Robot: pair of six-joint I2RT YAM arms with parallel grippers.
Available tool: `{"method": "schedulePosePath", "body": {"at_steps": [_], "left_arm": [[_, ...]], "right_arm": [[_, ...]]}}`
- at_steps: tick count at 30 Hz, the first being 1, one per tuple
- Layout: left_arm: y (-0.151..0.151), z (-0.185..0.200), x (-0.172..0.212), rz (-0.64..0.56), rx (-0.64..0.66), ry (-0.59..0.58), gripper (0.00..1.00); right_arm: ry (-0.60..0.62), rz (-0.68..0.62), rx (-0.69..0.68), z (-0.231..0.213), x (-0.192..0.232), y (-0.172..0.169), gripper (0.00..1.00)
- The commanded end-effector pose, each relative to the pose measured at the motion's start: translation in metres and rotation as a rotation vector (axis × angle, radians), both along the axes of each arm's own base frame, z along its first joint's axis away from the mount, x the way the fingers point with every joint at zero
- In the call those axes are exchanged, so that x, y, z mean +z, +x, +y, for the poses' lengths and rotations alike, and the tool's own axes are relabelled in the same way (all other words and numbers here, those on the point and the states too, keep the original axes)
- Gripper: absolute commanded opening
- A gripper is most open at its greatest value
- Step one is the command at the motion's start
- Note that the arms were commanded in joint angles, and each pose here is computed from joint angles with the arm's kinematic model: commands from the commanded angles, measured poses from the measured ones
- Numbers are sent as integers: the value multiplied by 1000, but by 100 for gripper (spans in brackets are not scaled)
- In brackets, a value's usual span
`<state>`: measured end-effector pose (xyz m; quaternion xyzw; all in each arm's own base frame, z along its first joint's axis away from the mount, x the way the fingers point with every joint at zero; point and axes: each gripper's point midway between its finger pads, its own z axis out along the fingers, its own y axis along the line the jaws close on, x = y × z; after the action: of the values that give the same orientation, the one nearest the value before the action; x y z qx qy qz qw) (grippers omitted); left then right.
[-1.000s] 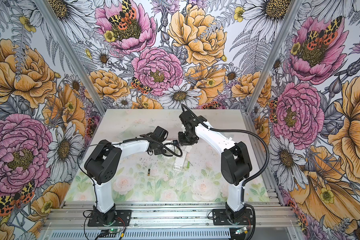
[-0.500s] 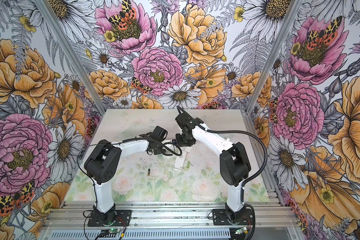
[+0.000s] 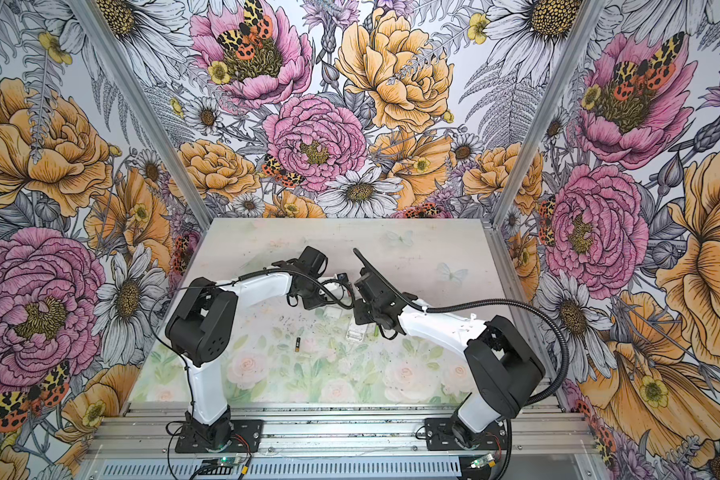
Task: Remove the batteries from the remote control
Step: 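Insert the screwdriver tip beside the orange battery with the right gripper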
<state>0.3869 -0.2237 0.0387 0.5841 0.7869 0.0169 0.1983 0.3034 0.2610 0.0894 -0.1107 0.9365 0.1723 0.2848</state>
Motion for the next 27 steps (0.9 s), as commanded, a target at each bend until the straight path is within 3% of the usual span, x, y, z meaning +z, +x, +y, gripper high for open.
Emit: {"method": "schedulePosePath", "body": {"at_steps": [1,16,27], "left_arm": [[-24,-42,12,118,-101,-192,14],[-27,-40,21,191,-67,-281,13],[-23,-31,13,177,-36,-230,11]], "right_arm": [[160,-136,38,29,16,1,0],[169,-387,17,37,22,-5,0],[195,-499,-47,28,44,6,0]]}}
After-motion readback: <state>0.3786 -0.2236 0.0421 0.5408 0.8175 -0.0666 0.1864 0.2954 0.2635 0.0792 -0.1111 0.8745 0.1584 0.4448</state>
